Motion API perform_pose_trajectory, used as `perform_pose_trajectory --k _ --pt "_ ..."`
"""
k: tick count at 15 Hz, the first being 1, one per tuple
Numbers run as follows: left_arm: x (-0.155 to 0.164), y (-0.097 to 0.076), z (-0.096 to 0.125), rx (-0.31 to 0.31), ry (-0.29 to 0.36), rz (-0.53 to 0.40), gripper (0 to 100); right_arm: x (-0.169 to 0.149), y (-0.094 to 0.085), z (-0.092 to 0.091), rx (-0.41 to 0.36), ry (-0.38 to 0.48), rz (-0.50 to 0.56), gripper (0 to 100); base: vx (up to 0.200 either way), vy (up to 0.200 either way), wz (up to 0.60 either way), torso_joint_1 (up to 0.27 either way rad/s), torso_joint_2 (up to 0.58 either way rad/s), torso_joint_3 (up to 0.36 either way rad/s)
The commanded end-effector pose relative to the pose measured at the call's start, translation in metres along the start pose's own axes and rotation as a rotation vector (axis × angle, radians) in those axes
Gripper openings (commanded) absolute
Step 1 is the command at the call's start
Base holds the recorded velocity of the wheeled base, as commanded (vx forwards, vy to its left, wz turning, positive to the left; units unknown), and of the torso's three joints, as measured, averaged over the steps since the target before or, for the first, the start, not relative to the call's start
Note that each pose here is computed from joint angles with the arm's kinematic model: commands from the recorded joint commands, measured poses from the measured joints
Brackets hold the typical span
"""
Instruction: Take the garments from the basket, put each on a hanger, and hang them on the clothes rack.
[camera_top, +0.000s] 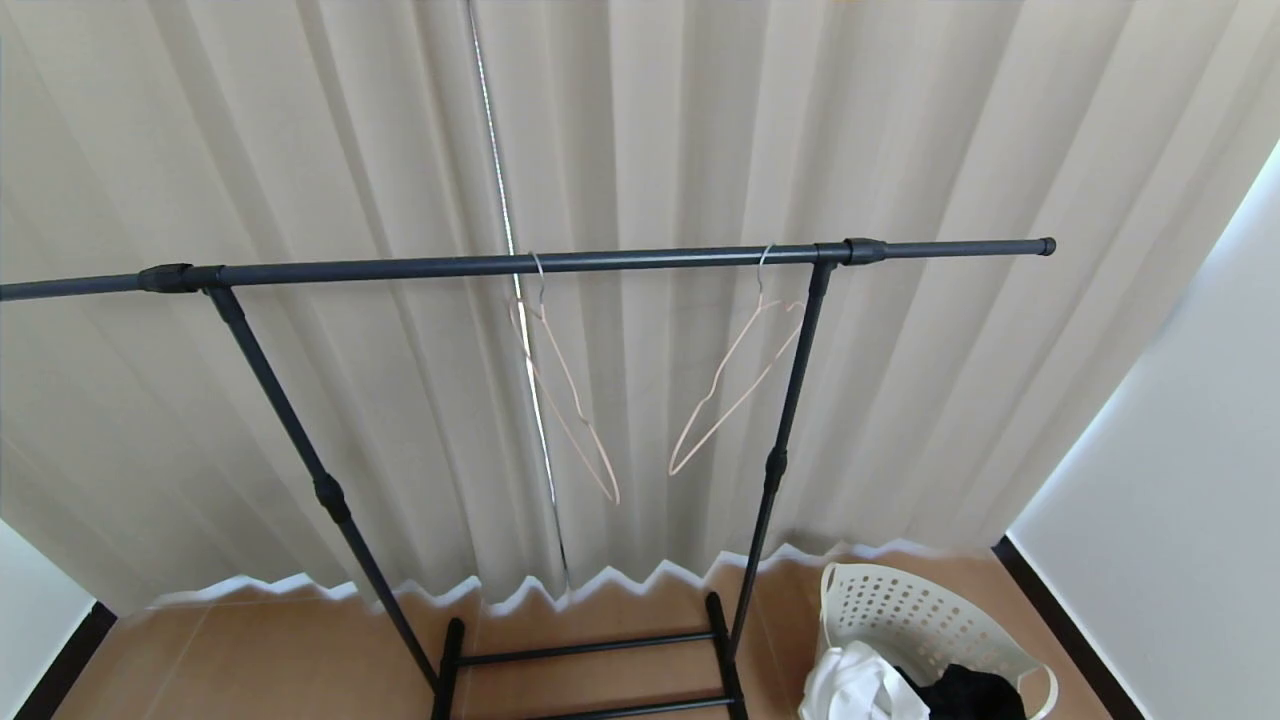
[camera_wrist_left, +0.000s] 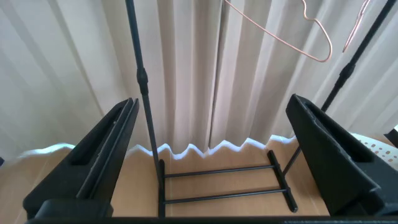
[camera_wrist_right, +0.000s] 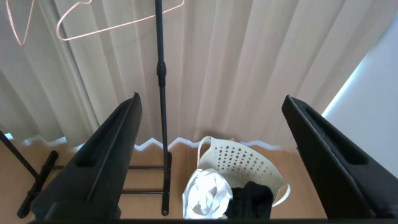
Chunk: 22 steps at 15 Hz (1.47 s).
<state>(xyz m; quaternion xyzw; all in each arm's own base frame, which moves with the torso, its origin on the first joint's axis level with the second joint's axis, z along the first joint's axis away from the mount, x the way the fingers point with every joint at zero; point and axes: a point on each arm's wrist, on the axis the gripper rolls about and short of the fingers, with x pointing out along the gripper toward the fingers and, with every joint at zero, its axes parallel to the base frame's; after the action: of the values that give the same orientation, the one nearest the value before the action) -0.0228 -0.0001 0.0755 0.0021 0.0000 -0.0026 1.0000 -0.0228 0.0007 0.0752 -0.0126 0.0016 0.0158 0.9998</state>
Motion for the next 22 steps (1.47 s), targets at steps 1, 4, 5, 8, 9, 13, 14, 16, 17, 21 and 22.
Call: perform_pose_trajectory --k 1,4,5,8,9,13,14,16,17,21,22 --pt "0.0000 -0.0002 0.0003 0.005 0.001 -0.010 100 0.0000 0.0000 0.0000 -0.001 -0.001 0.001 100 0.000 0.000 0.00 0.000 0.00 0.000" --pt "-0.0005 -0.0023 0.0013 0.008 -0.005 -0.105 100 0.0000 0.0000 0.0000 -0.004 -0.001 0.001 100 0.000 0.000 0.00 0.000 0.00 0.000" --pt "-0.0004 -0.0023 0.0009 0.011 -0.004 -0.104 100 0.0000 0.0001 0.0000 -0.007 -0.001 0.002 100 0.000 0.000 0.00 0.000 0.00 0.000" --pt "-0.0004 -0.0023 0.0009 0.013 -0.004 -0.104 100 0.0000 0.0001 0.0000 -0.005 -0.001 0.002 100 0.000 0.000 0.00 0.000 0.00 0.000" --pt "-0.0004 -0.0023 0.0009 0.013 -0.004 -0.104 100 0.0000 0.0001 0.0000 -0.005 -0.001 0.002 100 0.000 0.000 0.00 0.000 0.00 0.000" --pt "-0.0004 -0.0023 0.0009 0.011 -0.004 -0.105 100 0.0000 0.0001 0.0000 -0.001 -0.001 0.002 100 0.000 0.000 0.00 0.000 0.00 0.000" --pt "-0.0004 -0.0023 0.0009 0.011 -0.004 -0.105 100 0.0000 0.0001 0.0000 -0.002 -0.001 0.002 100 0.000 0.000 0.00 0.000 0.00 0.000" --pt "-0.0004 -0.0023 0.0009 0.008 -0.004 -0.105 100 0.0000 0.0001 0.0000 -0.001 -0.001 0.002 100 0.000 0.000 0.00 -0.134 0.31 0.171" --pt "-0.0005 -0.0023 0.0013 0.008 -0.005 -0.105 100 0.0000 0.0001 0.0000 -0.001 -0.001 0.002 100 0.000 0.000 0.00 -0.139 0.35 0.178" --pt "-0.0005 -0.0023 0.0013 0.008 -0.005 -0.105 100 0.0000 0.0001 0.0000 -0.001 -0.001 0.002 100 0.000 0.000 0.00 -0.148 0.33 0.185" --pt "-0.0004 -0.0023 0.0013 0.008 -0.004 -0.105 100 -0.0001 0.0000 0.0004 -0.001 -0.002 0.002 100 0.000 0.000 0.00 -0.149 0.34 0.188"
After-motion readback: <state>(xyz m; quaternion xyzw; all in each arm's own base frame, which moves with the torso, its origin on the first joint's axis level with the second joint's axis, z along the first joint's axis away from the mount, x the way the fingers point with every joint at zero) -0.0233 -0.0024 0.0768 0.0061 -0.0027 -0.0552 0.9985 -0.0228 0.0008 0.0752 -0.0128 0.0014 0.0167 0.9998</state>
